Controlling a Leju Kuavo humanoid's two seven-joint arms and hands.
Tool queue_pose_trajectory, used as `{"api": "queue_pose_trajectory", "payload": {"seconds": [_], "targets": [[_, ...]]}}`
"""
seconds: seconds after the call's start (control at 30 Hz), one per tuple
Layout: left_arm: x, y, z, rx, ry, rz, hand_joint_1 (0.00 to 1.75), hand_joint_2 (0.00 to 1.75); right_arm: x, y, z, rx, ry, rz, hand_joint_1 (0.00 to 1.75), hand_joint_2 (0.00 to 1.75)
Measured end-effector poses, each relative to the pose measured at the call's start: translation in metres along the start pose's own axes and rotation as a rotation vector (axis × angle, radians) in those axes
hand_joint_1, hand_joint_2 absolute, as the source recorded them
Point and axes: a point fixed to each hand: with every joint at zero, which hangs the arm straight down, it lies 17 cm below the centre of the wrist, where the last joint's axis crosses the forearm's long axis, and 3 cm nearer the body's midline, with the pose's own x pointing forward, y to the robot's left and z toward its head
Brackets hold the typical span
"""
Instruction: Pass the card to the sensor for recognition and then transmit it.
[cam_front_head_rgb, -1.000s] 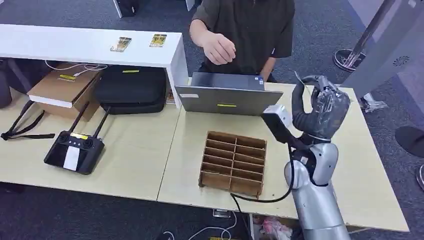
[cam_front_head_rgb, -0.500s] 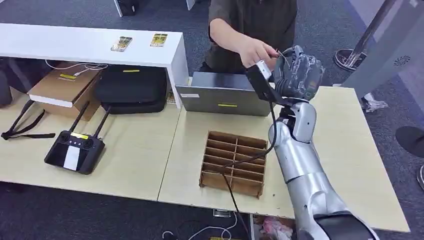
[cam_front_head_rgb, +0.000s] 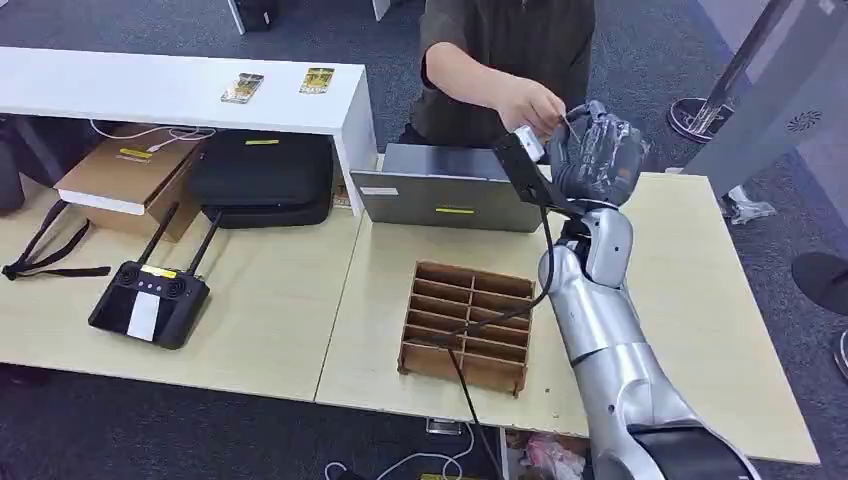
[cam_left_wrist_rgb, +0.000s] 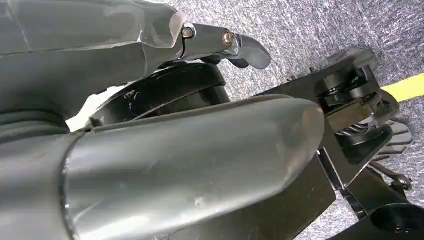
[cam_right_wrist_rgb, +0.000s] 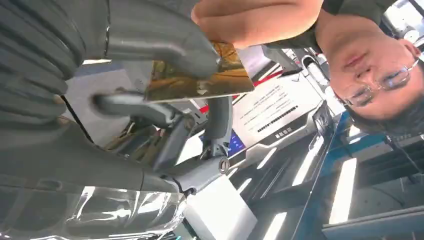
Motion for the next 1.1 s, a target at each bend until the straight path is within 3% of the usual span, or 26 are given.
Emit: {"api": "queue_pose_trajectory", "payload": {"seconds": [1.1], "targets": [[-0.003,-0.001,0.0,-0.003,-0.014,-0.036,0.0,0.0,-0.006,-0.012,0.01,-0.035,0.028,0.007,0.0,1.75]]}}
